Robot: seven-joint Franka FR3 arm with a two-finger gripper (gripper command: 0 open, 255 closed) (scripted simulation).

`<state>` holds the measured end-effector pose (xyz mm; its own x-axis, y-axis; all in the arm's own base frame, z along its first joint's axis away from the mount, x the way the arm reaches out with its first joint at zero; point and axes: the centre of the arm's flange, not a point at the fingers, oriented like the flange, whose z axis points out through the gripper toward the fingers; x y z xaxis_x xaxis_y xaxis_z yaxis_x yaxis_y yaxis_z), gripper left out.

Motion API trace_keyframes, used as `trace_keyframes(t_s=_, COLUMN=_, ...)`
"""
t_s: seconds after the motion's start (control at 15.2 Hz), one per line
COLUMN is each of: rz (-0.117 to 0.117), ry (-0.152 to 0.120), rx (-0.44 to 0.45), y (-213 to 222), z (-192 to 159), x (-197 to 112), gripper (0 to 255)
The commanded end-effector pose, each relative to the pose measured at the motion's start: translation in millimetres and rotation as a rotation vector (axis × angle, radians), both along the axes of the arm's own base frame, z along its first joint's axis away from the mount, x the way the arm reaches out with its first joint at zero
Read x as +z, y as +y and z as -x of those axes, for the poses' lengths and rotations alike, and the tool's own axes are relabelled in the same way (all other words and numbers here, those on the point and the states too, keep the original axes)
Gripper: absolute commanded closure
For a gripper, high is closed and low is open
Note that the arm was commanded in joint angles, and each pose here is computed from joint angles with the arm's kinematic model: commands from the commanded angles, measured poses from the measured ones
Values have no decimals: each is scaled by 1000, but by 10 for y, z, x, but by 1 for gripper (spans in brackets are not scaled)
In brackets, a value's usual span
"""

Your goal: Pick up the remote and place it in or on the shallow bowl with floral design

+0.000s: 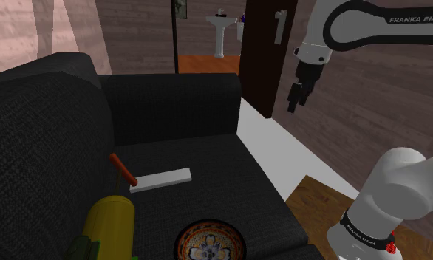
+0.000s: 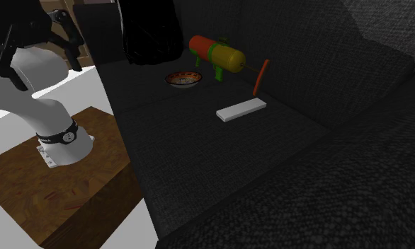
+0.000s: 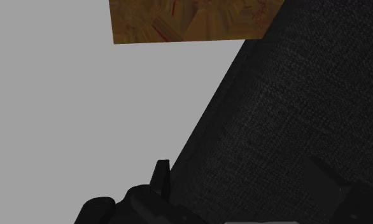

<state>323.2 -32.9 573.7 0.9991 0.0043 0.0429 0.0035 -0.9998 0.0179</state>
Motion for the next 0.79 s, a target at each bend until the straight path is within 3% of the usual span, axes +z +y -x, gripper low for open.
trace_keyframes(t_s=0.0, rz=0, ry=0, rx=0, y=0, z=0, x=0, gripper=0)
trace_keyframes(t_s=0.73, rz=3, ry=24, rx=225, y=880, z=-1058, x=-509, gripper=0)
